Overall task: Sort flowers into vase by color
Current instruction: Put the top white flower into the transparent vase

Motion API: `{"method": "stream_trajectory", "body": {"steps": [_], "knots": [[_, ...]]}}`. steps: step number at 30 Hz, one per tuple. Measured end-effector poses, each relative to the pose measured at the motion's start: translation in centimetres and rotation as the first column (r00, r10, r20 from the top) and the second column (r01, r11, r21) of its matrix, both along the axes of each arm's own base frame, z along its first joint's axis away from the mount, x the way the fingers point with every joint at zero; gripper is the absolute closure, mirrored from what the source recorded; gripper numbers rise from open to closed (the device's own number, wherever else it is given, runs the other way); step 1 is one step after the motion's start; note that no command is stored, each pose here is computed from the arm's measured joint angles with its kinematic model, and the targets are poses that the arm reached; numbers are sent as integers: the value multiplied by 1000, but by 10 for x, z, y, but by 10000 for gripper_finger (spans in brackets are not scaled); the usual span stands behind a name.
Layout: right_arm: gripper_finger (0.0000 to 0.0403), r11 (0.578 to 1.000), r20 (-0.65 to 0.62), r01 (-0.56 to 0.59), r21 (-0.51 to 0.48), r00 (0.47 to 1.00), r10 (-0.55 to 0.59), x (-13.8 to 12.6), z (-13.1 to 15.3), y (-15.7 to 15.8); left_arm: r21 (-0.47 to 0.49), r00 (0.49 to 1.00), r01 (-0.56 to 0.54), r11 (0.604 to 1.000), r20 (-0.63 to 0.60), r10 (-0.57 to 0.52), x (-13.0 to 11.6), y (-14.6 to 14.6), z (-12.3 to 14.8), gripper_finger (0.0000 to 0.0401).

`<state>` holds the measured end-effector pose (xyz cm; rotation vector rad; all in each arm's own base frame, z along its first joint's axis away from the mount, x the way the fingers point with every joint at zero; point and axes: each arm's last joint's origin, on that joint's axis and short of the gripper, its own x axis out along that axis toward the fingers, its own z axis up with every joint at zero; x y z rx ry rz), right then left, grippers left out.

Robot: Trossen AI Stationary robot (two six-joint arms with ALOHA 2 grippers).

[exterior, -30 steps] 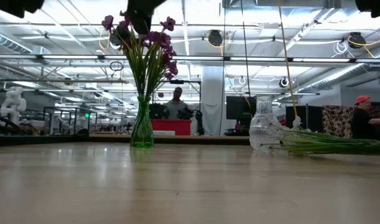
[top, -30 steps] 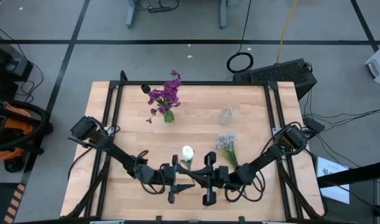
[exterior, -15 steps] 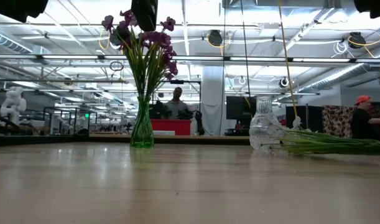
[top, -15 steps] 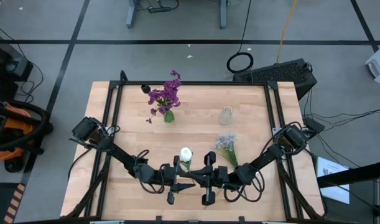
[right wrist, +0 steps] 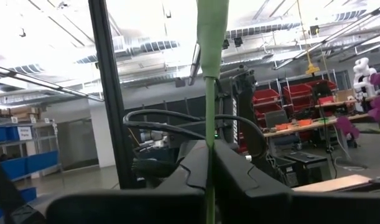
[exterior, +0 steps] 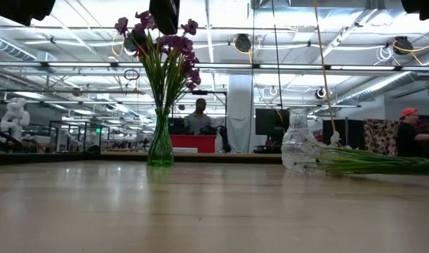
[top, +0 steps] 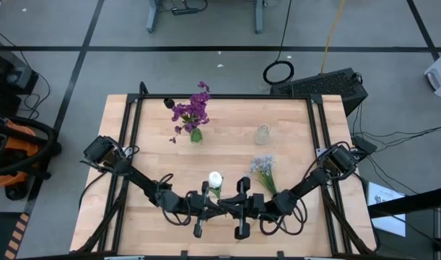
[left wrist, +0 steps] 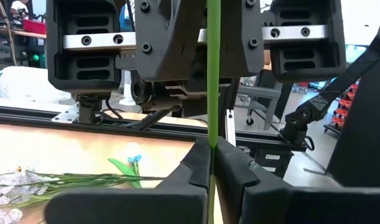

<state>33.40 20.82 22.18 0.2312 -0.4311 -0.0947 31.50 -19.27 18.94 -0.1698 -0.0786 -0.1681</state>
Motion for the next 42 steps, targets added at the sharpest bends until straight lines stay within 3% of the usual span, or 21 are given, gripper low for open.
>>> {"method": "stream_trajectory", "body": {"steps": [4,9,12,20,25,33,42], "knots": [[372,1000,-14,-4,7,1000,4,-3,-1,6,7,1000,4,1000,-10,-4,0,-1,-1,387],[322,997,-89,73,40,994,-69,-18,4,21,26,998,11,1000,-57,-9,-1,-2,-6,386],[291,995,-143,98,5,985,-96,-27,11,29,25,996,14,1000,-83,-12,-1,-3,-9,386],[226,998,-284,54,-19,957,-57,-32,28,23,36,991,15,999,-134,-10,-1,-3,-14,386],[200,1000,-315,-30,6,949,30,-25,35,9,49,988,16,999,-157,-8,-2,-3,-17,386],[187,1000,-315,-17,-12,949,12,-19,37,-1,53,987,16,998,-163,-7,-2,-3,-17,386],[220,999,-286,-27,-36,958,16,-23,41,4,53,987,16,998,-162,-7,-2,-3,-17,386]]}}
